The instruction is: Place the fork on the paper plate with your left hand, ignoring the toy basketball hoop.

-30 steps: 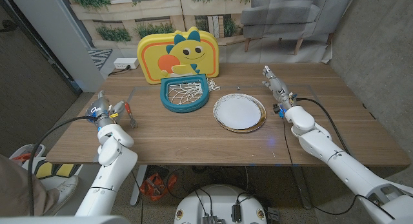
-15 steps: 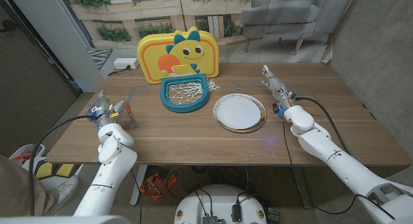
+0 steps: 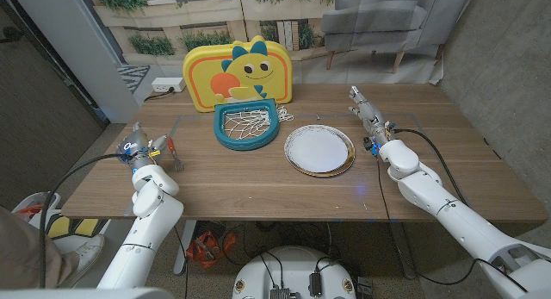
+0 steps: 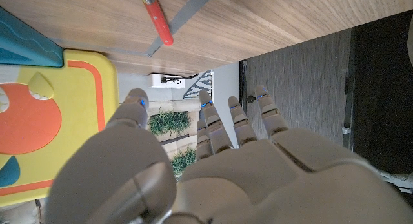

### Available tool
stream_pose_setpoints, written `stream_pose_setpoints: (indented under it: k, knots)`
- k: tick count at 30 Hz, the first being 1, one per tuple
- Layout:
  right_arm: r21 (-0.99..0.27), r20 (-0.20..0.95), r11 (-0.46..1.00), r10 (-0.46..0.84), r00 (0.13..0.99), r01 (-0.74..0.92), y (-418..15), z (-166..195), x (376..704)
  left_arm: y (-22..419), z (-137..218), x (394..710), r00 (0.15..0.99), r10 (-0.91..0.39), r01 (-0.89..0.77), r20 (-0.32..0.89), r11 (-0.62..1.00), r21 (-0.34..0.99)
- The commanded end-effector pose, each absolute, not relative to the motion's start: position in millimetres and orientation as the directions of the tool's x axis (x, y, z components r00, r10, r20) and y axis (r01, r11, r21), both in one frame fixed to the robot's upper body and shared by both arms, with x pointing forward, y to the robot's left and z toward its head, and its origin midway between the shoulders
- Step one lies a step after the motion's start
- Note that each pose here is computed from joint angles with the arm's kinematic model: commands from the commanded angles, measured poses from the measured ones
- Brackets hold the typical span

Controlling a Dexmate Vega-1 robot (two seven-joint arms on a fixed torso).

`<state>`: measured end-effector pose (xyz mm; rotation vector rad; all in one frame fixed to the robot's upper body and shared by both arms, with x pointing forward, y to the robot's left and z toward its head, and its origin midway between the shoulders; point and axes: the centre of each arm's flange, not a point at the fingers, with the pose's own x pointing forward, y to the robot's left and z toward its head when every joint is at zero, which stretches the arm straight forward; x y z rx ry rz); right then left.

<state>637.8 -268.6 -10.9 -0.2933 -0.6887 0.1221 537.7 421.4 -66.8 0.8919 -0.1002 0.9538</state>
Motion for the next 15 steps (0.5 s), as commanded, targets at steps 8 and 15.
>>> stream_pose_setpoints:
  k: [8, 15]
  knots:
    - [-0.315, 0.611, 0.949, 0.209, 0.763, -0.008, -267.3, -7.8, 637.5, 425.7, -69.4, 544.9, 0.607, 0.674, -0.729, 0.421, 0.261, 0.633]
    - [-0.319, 0.615, 0.948, 0.212, 0.760, -0.007, -265.8, -7.5, 637.4, 427.4, -72.1, 546.4, 0.614, 0.676, -0.716, 0.409, 0.259, 0.648]
